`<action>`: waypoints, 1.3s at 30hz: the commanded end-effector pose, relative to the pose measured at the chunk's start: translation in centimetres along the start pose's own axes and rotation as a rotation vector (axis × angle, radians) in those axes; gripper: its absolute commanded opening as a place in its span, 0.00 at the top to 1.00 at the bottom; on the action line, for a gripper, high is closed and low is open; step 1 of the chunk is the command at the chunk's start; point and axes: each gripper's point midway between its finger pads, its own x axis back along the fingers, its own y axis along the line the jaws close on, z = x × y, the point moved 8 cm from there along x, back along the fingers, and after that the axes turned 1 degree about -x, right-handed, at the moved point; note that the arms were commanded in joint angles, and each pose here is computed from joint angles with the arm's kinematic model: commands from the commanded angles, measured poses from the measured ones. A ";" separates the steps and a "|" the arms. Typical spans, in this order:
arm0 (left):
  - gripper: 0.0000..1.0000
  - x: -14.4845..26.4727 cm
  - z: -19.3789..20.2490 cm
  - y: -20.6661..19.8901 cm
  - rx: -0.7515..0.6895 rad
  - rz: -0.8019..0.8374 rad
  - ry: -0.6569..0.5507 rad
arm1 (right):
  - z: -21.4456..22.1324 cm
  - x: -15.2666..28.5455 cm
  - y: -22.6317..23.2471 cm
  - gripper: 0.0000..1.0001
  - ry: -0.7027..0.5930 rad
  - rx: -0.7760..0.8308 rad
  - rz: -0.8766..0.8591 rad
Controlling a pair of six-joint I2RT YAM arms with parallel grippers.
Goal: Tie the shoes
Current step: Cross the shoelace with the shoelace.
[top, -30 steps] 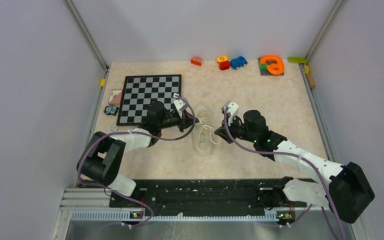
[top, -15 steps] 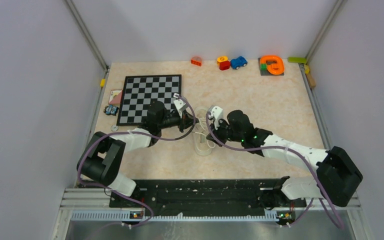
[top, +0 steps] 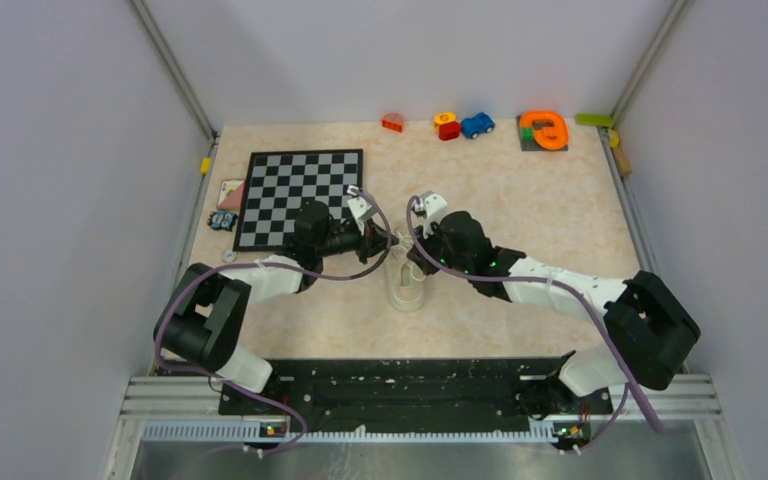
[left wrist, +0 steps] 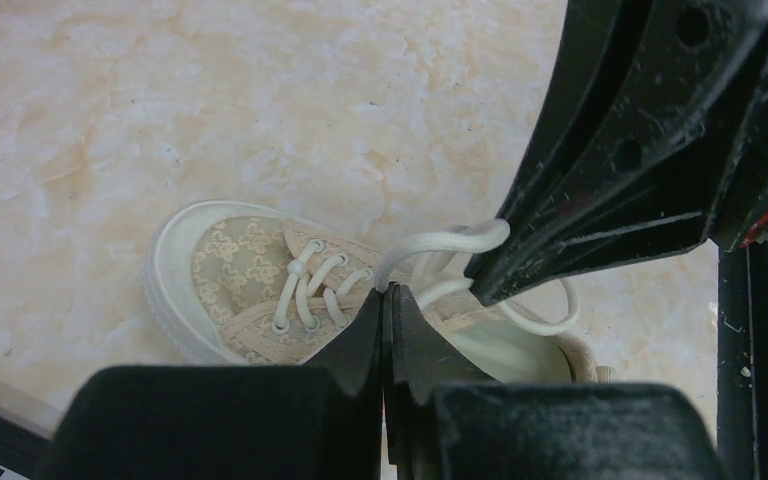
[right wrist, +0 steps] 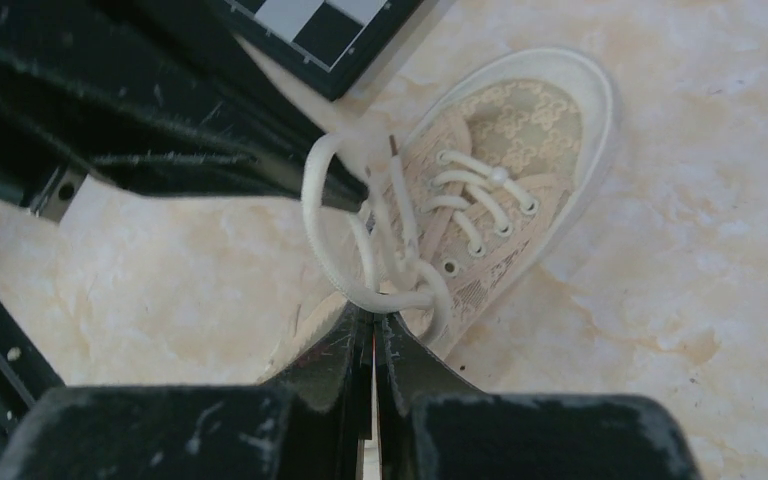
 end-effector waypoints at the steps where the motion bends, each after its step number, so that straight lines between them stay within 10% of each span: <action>1: 1.00 0.0 -2.2 -0.1 -0.058 0.017 -0.056 | -3.2 -0.1 -0.5 1.00 -0.177 -0.144 0.105; 36: 1.00 -0.6 -1.3 -3.2 -0.122 0.122 0.045 | -3.9 -1.5 -3.1 1.00 -0.391 -0.410 0.092; 39: 0.77 -0.7 -1.4 -2.9 -0.117 0.088 0.039 | -3.8 -1.1 -2.7 1.00 -0.401 -0.370 0.033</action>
